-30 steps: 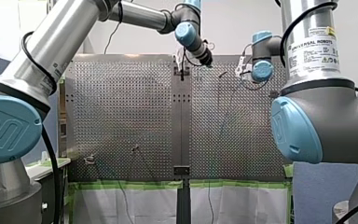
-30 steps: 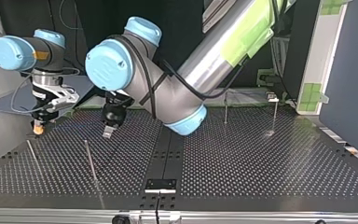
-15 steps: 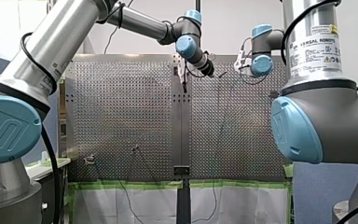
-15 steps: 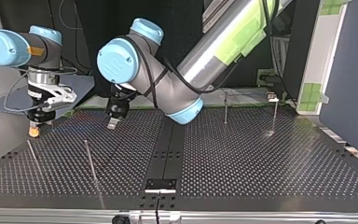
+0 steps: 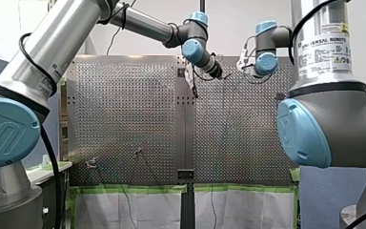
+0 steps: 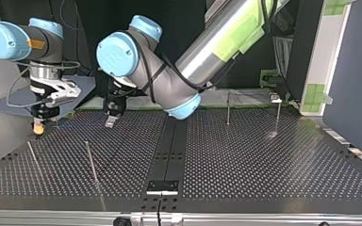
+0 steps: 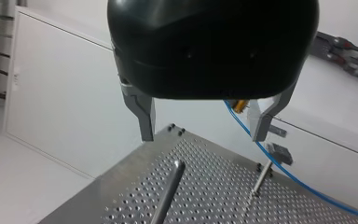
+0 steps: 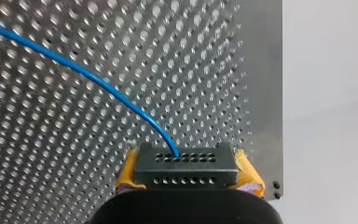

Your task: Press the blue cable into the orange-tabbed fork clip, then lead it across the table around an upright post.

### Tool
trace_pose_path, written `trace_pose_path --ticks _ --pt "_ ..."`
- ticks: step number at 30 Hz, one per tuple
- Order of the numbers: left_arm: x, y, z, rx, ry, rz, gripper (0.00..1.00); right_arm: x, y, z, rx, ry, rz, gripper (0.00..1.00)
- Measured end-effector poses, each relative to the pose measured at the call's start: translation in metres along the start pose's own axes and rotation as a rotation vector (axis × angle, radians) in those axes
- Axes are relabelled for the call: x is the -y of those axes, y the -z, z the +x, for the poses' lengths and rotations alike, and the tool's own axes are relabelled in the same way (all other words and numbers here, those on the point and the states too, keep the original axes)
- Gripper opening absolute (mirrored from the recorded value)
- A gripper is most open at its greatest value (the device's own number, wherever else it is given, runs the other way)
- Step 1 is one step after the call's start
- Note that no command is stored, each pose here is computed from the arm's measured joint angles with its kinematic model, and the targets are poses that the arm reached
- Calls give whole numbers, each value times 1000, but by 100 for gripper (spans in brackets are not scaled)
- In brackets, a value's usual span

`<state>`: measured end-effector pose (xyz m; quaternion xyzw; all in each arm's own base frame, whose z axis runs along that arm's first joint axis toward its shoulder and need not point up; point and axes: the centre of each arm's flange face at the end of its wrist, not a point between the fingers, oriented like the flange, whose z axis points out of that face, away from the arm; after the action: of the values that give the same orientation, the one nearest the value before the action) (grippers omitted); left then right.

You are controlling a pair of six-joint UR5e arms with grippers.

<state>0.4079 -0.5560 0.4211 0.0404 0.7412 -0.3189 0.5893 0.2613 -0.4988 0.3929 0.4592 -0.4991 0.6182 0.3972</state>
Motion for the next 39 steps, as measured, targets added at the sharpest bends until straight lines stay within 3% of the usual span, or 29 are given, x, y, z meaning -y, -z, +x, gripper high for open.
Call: trace_pose_path --ticks 7,13,24,34,39 --pt "6 1 5 -2 64 14 97 16 20 25 -18 -5 46 0" --pt "6 3 12 -12 101 14 97 24 24 29 -17 -10 80 0" --pt "4 -13 36 -30 174 46 97 28 25 28 -13 -12 95 0" --pt "-1 -27 32 27 274 81 97 29 25 28 -13 -13 103 0" --pt "-9 -38 46 14 298 83 97 30 25 28 -12 -13 105 0"
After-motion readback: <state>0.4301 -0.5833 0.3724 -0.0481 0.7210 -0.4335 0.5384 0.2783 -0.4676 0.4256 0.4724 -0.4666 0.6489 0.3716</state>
